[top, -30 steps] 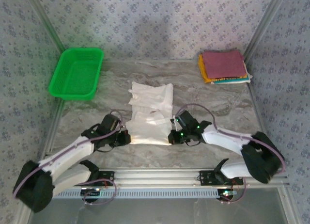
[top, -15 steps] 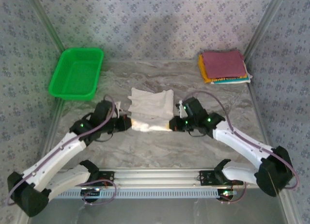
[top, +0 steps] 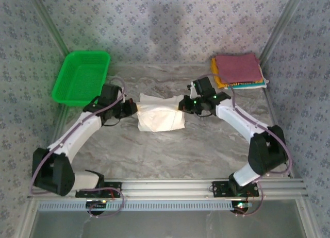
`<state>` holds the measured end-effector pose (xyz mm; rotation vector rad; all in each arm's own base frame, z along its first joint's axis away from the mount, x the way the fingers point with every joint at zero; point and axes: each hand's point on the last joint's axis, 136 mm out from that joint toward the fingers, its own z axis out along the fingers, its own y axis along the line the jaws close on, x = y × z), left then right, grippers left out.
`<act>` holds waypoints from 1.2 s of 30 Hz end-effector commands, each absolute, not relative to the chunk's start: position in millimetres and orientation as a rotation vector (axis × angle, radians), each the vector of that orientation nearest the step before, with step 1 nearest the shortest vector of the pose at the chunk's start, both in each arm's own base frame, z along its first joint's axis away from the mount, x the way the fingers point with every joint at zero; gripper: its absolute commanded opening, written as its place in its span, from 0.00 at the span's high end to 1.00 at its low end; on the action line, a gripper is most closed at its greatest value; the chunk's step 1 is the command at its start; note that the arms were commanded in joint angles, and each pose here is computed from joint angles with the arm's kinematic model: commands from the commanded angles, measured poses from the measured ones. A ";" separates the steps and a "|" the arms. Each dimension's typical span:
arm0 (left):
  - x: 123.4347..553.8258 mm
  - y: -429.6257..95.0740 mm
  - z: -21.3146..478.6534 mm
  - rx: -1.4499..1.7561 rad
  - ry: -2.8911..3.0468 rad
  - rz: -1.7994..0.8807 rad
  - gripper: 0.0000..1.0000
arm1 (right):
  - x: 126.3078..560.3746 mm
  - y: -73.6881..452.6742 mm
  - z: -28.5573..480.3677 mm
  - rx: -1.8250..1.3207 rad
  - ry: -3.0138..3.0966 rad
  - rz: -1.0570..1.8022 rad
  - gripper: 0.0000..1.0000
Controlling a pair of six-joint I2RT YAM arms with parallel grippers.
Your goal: Fold and stack the t-shirts
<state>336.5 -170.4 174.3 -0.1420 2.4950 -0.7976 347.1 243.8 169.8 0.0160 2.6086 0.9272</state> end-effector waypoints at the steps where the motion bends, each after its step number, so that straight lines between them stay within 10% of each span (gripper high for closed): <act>1: 379.0 -172.1 195.7 -0.076 2.401 -0.842 1.00 | 372.1 242.6 167.8 0.043 2.637 0.955 0.99; 8: 488.6 -167.1 171.0 -0.028 2.462 -0.761 0.34 | 462.3 235.1 152.2 0.173 2.632 0.964 0.64; 17: 476.3 -197.3 186.2 -0.026 2.363 -0.752 0.37 | 464.0 249.4 183.6 -0.054 2.439 0.938 0.61; 36: 472.5 -208.0 89.0 0.008 2.342 -0.730 0.45 | 478.7 248.5 68.6 -0.028 2.551 0.914 0.69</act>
